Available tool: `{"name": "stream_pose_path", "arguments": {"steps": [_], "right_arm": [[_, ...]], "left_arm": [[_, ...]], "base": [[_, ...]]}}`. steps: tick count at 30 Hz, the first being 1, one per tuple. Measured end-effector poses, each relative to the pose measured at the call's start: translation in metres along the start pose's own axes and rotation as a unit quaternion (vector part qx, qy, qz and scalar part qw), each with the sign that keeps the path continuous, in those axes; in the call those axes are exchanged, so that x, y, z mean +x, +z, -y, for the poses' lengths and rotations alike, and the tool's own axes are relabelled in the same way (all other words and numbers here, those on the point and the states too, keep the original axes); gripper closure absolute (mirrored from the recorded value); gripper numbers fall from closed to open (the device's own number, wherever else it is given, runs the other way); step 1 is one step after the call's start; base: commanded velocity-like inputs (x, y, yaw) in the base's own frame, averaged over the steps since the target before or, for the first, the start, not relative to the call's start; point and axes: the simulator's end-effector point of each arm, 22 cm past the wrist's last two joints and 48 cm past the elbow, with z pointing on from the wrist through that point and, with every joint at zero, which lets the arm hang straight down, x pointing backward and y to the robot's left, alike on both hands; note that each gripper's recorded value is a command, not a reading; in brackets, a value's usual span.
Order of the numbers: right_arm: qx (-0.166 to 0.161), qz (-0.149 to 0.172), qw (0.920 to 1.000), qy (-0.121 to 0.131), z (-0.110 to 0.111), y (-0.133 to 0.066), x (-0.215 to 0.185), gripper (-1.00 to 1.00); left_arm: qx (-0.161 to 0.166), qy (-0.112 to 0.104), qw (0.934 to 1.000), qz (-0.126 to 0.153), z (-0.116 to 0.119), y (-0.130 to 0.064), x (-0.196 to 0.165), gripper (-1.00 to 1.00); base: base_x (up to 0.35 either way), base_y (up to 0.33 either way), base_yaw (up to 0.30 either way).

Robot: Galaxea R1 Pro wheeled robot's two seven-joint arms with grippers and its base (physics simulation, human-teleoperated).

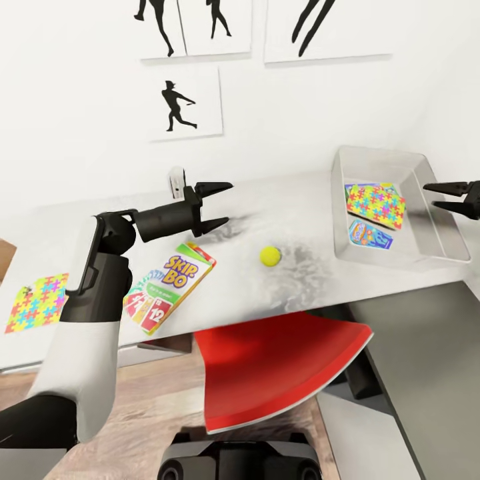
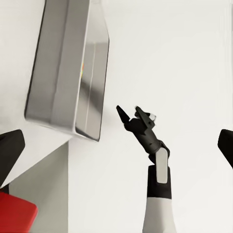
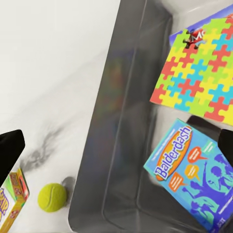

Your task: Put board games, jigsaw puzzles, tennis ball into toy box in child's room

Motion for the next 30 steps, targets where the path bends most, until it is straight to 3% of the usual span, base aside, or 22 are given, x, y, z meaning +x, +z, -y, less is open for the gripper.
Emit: {"name": "stream_pose_path", "arguments": {"steps": [9,30], "right_arm": [[0.017,0.001,0.9997,-0.016,-0.005,0.0,-0.005,-1.0],[0.014,0.008,0.999,-0.041,-0.025,-0.003,-0.015,-1.0]], "left_arm": [[-0.001,0.0,1.0,0.0,0.0,-0.002,0.002,-1.0],[0.001,0.006,1.0,0.001,0.009,-0.005,0.003,-1.0]], "base": [[-0.01,0.0,0.216],[-0.001,0.017,0.26]]}}
